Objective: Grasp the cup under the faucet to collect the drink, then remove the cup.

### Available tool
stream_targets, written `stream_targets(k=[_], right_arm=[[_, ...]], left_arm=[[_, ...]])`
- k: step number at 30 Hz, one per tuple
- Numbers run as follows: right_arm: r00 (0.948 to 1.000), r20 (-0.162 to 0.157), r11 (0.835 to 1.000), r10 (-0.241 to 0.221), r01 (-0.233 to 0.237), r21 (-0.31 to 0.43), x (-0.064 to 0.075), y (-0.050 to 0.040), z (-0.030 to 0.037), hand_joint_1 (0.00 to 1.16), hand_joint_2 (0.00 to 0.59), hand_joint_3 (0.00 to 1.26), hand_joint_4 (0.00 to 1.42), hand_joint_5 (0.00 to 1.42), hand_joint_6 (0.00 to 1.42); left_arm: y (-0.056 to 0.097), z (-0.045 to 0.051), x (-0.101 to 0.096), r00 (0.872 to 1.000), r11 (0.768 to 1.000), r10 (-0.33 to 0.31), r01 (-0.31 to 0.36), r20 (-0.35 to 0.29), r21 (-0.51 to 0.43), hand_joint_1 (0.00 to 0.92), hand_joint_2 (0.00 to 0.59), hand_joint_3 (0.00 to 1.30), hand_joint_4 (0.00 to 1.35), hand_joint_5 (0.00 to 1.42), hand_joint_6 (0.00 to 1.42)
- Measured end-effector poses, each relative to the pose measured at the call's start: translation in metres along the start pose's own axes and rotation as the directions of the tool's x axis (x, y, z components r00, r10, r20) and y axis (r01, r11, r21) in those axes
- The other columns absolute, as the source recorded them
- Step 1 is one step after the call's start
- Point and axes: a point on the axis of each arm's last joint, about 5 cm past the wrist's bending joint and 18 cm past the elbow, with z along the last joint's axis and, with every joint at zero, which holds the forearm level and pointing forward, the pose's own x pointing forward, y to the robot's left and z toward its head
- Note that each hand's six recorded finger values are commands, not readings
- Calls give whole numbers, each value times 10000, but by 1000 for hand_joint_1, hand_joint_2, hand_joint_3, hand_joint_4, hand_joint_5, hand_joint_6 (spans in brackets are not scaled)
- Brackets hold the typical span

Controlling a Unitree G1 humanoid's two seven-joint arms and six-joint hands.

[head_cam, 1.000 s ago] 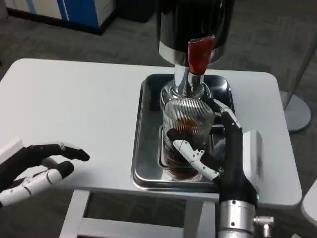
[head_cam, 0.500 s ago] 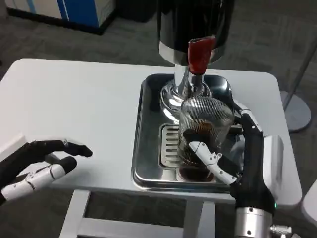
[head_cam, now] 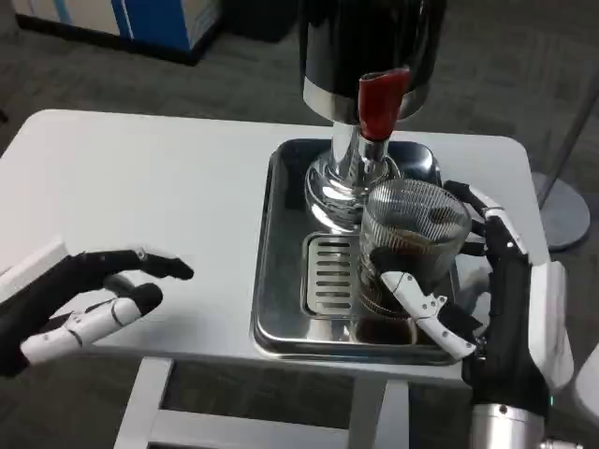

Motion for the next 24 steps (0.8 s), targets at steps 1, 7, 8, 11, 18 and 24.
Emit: stream_targets(k=[1, 7, 8, 11, 18, 24], right_arm=[[10000, 0, 10000, 15, -15, -19, -8, -16, -2, 719, 244, 624, 834, 1005, 1298], [9999, 124, 10000, -7, 7, -70, -31, -99, 11, 721, 245, 638, 834, 1010, 1311], [9999, 151, 10000, -50, 51, -65, -30, -116, 17, 722, 245, 638, 834, 1010, 1312], [9998, 141, 9998, -156, 157, -92, -32, -149, 16, 723, 245, 639, 834, 1017, 1314], [9994, 233, 9996, -262, 263, -36, -34, -202, 45, 730, 248, 654, 845, 1022, 1315], [9989, 381, 9996, -274, 271, 79, -59, -256, 97, 734, 247, 655, 856, 1042, 1332]], left_arm=[[6, 15, 26, 9999, 10000, 31, -32, 140, 25, 0, 230, 384, 289, 258, 500], [-6, 103, 173, 9955, 9999, 119, -127, 938, 76, 0, 230, 372, 281, 258, 507], [6, 125, 194, 9941, 9998, 131, -147, 1075, 144, 0, 230, 372, 280, 258, 507], [23, 165, 221, 9913, 9996, 104, -139, 1316, 263, 0, 230, 371, 280, 258, 508], [38, 255, 280, 9826, 9990, 14, -95, 1856, 428, 0, 226, 369, 280, 254, 501], [32, 326, 307, 9733, 9992, -14, -80, 2294, 397, 0, 226, 364, 280, 254, 499]])
